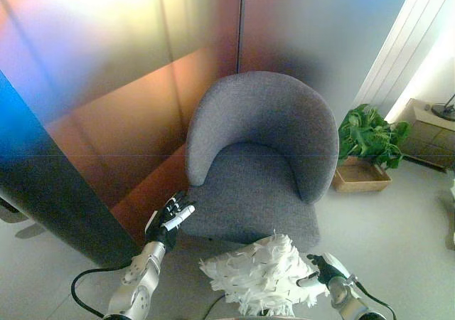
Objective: Pick up the pillow and put it on the sofa.
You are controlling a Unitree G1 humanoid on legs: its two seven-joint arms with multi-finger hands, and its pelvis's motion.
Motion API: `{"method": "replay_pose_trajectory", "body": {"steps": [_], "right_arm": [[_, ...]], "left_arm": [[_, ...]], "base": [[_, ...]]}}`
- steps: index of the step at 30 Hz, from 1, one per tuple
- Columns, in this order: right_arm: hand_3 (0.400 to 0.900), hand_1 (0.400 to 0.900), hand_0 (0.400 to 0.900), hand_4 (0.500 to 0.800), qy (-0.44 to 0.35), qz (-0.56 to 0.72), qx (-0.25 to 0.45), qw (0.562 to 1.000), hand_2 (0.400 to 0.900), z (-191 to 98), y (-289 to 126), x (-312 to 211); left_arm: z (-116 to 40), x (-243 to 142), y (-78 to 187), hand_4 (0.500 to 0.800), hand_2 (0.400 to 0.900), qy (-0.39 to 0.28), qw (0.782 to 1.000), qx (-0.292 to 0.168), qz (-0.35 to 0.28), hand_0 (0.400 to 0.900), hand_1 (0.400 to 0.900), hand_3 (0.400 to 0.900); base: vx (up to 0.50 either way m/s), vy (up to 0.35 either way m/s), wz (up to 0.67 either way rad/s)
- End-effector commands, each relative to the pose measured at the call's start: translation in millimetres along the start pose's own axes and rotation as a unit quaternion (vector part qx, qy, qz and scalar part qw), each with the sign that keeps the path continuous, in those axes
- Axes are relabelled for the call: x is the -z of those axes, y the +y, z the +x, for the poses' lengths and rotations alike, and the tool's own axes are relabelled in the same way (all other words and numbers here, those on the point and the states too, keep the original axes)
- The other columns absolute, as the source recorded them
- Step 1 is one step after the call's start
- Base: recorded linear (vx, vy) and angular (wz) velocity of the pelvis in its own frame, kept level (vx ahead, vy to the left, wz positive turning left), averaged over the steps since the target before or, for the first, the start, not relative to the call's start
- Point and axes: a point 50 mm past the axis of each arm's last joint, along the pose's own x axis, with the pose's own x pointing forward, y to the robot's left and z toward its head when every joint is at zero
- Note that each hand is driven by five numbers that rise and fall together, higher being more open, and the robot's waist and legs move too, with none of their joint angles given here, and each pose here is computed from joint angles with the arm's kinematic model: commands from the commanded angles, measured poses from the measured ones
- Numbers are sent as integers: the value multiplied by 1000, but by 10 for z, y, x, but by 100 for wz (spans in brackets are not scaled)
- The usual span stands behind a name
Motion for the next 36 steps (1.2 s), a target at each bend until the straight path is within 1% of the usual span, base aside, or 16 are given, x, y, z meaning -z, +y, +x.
{"method": "replay_pose_trajectory", "body": {"steps": [1, 5, 10, 16, 27, 36], "right_arm": [[900, 900, 900, 800, -20, -36, 71, 997, 900, 107, -486, -148], [900, 900, 900, 800, -23, -32, 91, 995, 900, 136, -597, -206], [900, 900, 900, 800, -32, -15, 135, 990, 900, 203, -956, -433], [900, 900, 900, 800, -39, -13, 166, 985, 900, 212, -1294, -643], [900, 900, 900, 800, -33, -17, 209, 977, 900, 155, -1781, -892], [900, 900, 900, 800, -71, -15, 234, 969, 900, 47, -2151, -1159]], "left_arm": [[138, -525, -168, 800, 900, -123, 991, 50, 5, 900, 900, 900], [163, -618, -237, 800, 900, -140, 988, 63, 8, 900, 900, 900], [260, -855, -392, 800, 900, -177, 981, 85, 7, 900, 900, 900], [319, -1037, -505, 800, 900, -207, 973, 102, 5, 900, 900, 900], [339, -1324, -689, 800, 900, -251, 958, 138, 8, 900, 900, 900], [335, -1538, -785, 800, 900, -285, 945, 160, 12, 900, 900, 900]], "base": [[31, -9, 2], [-59, 0, -1], [-172, 7, -2], [-103, 4, 2], [-83, -26, 4], [-67, -9, 0]]}}
